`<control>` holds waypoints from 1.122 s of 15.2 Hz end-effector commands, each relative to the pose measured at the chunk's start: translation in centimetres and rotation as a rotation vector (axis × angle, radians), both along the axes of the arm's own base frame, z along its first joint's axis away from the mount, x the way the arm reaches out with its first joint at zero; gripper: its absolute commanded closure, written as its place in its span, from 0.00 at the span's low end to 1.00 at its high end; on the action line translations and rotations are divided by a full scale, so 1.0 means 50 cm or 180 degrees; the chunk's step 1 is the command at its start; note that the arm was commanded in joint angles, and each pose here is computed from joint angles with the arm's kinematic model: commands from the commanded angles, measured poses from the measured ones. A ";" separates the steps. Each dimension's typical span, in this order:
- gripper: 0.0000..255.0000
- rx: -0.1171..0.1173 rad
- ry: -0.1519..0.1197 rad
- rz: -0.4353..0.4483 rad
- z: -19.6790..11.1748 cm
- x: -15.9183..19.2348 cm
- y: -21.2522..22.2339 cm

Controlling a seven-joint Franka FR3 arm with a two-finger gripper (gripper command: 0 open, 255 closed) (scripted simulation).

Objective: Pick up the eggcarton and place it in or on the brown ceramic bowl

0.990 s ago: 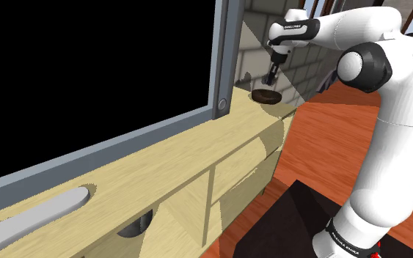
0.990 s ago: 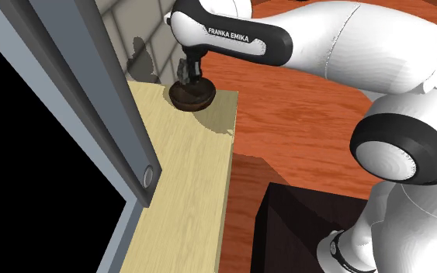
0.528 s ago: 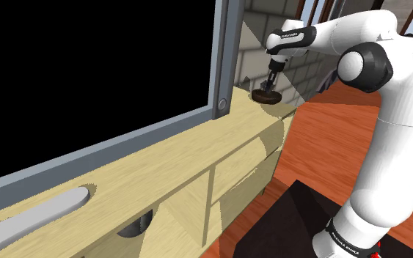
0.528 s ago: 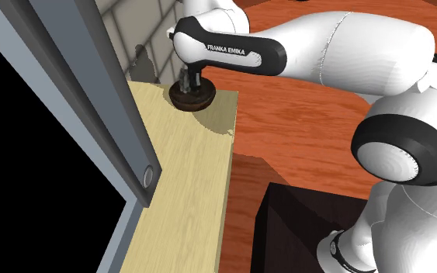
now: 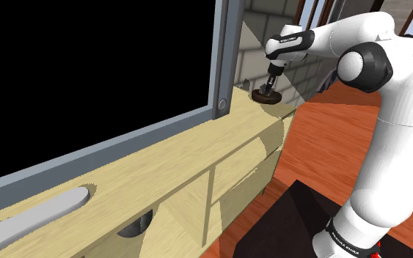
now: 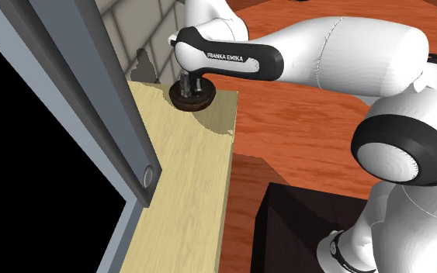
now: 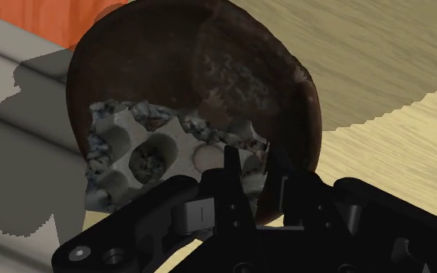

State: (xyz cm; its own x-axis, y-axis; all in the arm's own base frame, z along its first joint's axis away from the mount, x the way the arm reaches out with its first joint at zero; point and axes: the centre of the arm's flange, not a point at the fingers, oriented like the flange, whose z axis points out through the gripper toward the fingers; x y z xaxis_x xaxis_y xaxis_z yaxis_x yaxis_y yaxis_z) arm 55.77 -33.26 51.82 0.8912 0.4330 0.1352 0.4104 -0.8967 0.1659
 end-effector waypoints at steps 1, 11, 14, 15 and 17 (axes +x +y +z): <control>1.00 -0.0001 -0.0001 0.0000 0.000 0.000 0.000; 0.00 -0.0001 -0.0001 0.0000 0.052 -0.010 0.005; 0.00 -0.0001 -0.0001 0.0000 0.098 -0.019 0.009; 0.00 -0.0001 -0.0001 0.0000 0.098 -0.019 0.009; 0.00 -0.0001 -0.0001 0.0000 0.098 -0.019 0.009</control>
